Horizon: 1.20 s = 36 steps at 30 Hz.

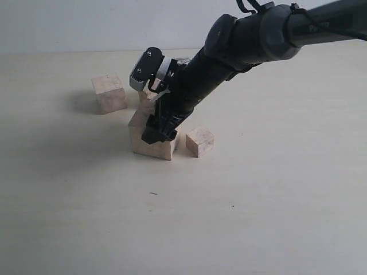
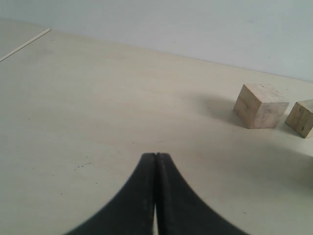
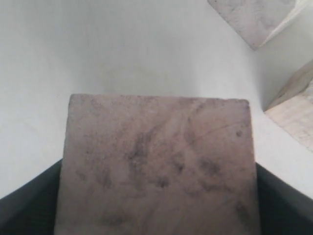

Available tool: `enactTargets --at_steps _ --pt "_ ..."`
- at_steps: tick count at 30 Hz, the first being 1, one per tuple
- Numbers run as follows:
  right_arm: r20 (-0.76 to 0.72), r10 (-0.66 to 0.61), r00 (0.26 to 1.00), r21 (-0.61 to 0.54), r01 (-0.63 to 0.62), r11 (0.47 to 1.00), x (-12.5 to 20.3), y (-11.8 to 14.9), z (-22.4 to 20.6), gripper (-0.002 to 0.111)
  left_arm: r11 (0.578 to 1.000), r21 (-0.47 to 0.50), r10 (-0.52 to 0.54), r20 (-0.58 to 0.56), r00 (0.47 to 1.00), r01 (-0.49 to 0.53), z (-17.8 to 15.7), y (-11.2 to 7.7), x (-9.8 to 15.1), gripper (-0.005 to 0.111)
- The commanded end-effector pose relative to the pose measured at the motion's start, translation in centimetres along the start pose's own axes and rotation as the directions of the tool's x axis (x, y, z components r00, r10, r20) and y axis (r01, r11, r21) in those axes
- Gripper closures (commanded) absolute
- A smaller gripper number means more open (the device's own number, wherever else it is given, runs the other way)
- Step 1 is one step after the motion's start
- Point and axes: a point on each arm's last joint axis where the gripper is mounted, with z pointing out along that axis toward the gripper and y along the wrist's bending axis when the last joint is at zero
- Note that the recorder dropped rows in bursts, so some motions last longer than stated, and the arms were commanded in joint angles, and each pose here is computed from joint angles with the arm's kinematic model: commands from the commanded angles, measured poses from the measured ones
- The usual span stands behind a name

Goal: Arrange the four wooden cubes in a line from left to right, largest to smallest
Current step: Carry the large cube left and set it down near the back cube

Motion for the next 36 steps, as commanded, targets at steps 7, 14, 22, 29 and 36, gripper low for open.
enactTargets --at_steps 7,14,22,29,36 --pt "0.091 -0.039 0.995 0.002 0.038 0.999 -3.1 0.4 -3.9 0.108 1.000 0.003 -0.010 0.008 1.000 0.010 0.0 0.0 0.0 0.107" --pt "0.165 -0.182 0.969 -0.024 0.188 0.982 -6.2 0.1 -6.0 0.108 1.000 0.003 -0.010 0.008 1.000 0.010 0.0 0.0 0.0 0.107" --pt "0.195 -0.260 0.946 -0.094 0.282 0.955 -6.7 1.0 -4.1 0.108 1.000 0.003 -0.010 0.008 1.000 0.010 0.0 0.0 0.0 0.107" --pt "0.099 -0.367 0.925 -0.047 0.373 0.927 -6.9 2.7 -0.6 0.108 1.000 0.003 -0.010 0.008 1.000 0.010 0.0 0.0 0.0 0.107" --pt "0.065 -0.323 0.944 -0.067 0.327 0.943 -6.3 2.8 0.5 0.108 1.000 0.003 -0.010 0.008 1.000 0.010 0.0 0.0 0.0 0.107"
